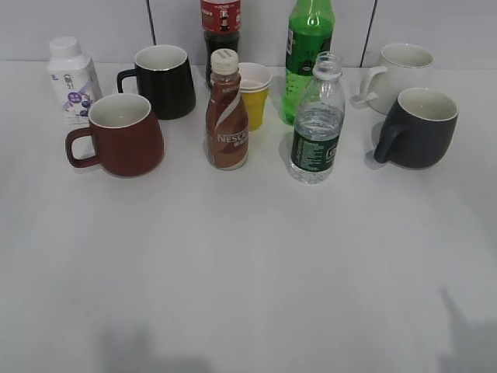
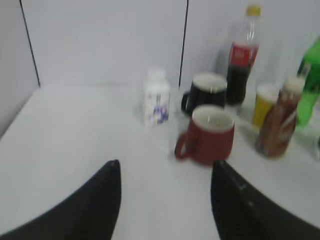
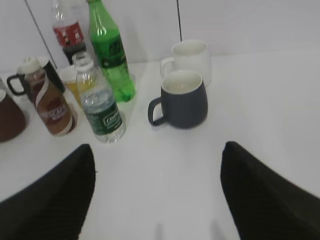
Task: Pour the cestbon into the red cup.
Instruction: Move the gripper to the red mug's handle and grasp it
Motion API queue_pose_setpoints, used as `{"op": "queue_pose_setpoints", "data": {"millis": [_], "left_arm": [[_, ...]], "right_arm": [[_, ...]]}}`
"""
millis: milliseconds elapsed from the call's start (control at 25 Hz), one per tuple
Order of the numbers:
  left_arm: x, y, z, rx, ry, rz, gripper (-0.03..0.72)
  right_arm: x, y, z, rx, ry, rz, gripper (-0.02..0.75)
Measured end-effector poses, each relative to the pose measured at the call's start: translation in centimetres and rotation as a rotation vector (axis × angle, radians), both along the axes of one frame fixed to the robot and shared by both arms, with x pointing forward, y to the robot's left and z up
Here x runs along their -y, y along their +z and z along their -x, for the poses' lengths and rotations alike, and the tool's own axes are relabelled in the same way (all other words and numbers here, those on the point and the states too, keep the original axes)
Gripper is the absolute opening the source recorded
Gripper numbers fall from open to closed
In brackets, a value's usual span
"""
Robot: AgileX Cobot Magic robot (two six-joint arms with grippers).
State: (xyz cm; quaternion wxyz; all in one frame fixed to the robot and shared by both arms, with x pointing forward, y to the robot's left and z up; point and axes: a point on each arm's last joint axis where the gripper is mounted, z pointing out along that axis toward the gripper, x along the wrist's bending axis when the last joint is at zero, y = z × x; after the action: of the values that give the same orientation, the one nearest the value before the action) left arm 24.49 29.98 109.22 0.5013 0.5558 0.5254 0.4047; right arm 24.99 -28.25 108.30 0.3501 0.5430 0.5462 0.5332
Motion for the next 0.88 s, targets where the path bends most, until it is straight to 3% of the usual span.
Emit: {"op": "queue_pose_setpoints", "data": {"millis": [160, 400, 520, 680, 880], "left_arm": [[0.4, 0.8, -2.9, 0.051, -0.001, 0.015, 0.435], [1.2, 0.5, -9.8, -0.014, 0.004, 0.016, 0.435], [1.7, -0.7, -13.4, -0.083, 0.009, 0.023, 0.435], [2.2, -3.3, -17.6, -0.191, 0.026, 0.061, 0.435], [2.7, -5.0, -19.2, -0.212, 0.033, 0.116, 0.435]], "right_arm": [[0.1, 0.5, -2.9, -0.039, -0.023, -0.002, 0.588], [-0.1, 0.5, -7.9, -0.079, 0.012, 0.124, 0.588], [-0.6, 0.3, -10.0, -0.068, 0.048, 0.178, 0.588], [-1.5, -1.1, -13.0, -0.148, 0.086, 0.203, 0.588], [-2.4, -3.4, -16.2, -0.235, 0.107, 0.235, 0.588]]}}
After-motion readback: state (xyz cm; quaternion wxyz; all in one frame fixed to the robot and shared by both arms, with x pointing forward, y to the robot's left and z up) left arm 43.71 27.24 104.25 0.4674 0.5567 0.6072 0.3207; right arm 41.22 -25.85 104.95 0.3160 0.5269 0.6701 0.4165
